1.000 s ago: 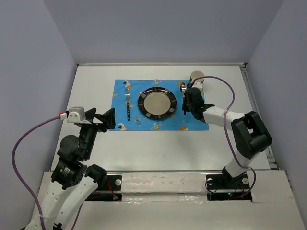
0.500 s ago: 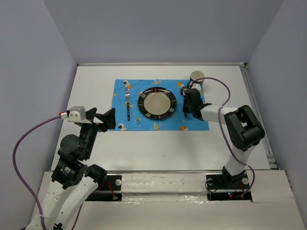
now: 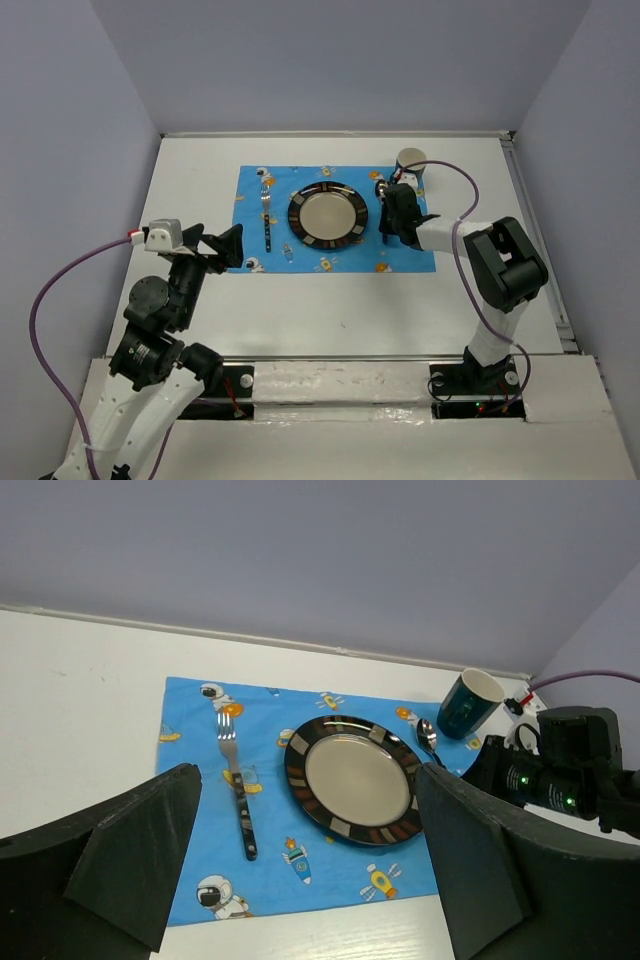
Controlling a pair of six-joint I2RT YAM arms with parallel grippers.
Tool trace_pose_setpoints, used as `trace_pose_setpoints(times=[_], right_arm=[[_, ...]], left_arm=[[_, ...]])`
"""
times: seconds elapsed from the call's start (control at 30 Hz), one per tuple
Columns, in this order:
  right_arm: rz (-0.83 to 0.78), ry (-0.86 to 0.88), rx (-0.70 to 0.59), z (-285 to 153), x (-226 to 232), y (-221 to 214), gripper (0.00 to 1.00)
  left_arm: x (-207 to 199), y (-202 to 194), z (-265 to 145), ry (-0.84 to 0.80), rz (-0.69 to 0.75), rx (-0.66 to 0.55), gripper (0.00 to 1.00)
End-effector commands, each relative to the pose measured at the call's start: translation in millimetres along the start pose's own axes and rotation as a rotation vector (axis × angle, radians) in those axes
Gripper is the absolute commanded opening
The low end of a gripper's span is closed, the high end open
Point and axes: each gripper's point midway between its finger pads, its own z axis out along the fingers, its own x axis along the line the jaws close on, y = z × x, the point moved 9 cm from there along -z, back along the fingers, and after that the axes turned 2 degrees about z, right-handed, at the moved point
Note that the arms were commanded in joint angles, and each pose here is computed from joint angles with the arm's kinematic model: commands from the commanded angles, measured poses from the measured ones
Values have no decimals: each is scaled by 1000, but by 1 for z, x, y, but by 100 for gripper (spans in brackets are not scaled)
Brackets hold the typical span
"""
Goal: Set the dinner table for one person
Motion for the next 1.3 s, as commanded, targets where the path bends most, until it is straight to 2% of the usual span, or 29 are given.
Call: trace_pose_setpoints(times=[0.0, 0.07, 0.13, 0.3, 0.47, 0.67, 0.77, 0.8, 0.9, 0.93, 0.97, 1.0, 1.03, 1.1, 1.13, 1.2, 1.27], right_arm=[[51, 16, -79, 1, 6, 18, 0], [62, 4, -84, -1, 4, 17, 1], [66, 0, -84, -3, 3, 16, 7], [65, 4, -80, -10, 1, 17, 35], [62, -3, -77, -17, 1, 21, 45], [42, 77, -54, -52, 9, 27, 47], [25, 192, -34, -93, 22, 31, 48], [19, 264, -45, -120, 28, 34, 50], [15, 362, -90, -168, 32, 43, 61], [37, 424, -169, -200, 29, 60, 67], [45, 463, -207, -219, 27, 68, 91], [48, 510, -246, -240, 25, 77, 99], [65, 574, -332, -274, 19, 88, 100], [60, 640, -412, -311, 12, 101, 100], [73, 683, -487, -344, 4, 112, 100], [116, 678, -586, -381, -10, 127, 100], [161, 698, -698, -419, -29, 131, 100]], left_arm=[[-2, 3, 6, -15, 10, -27, 99], [-2, 3, 6, -16, 10, -27, 99], [-2, 3, 6, -18, 10, -27, 99], [-2, 3, 7, -11, 11, -27, 99], [0, 4, 6, 2, 10, -35, 99], [3, 8, 4, 32, 11, -55, 99], [1, 17, 0, 21, -20, -86, 99], [-1, 24, -3, 13, -46, -104, 99], [-6, 49, -9, 8, -95, -152, 99], [-9, 56, -10, -7, -103, -157, 99], [-12, 64, -12, -28, -108, -169, 99], [-16, 84, -19, -50, -121, -213, 99], [-20, 95, -21, -76, -113, -232, 99], [-24, 118, -29, -103, -126, -293, 99], [-26, 138, -40, -119, -143, -354, 99], [-29, 162, -53, -157, -162, -461, 99], [-31, 174, -63, -196, -163, -514, 99]])
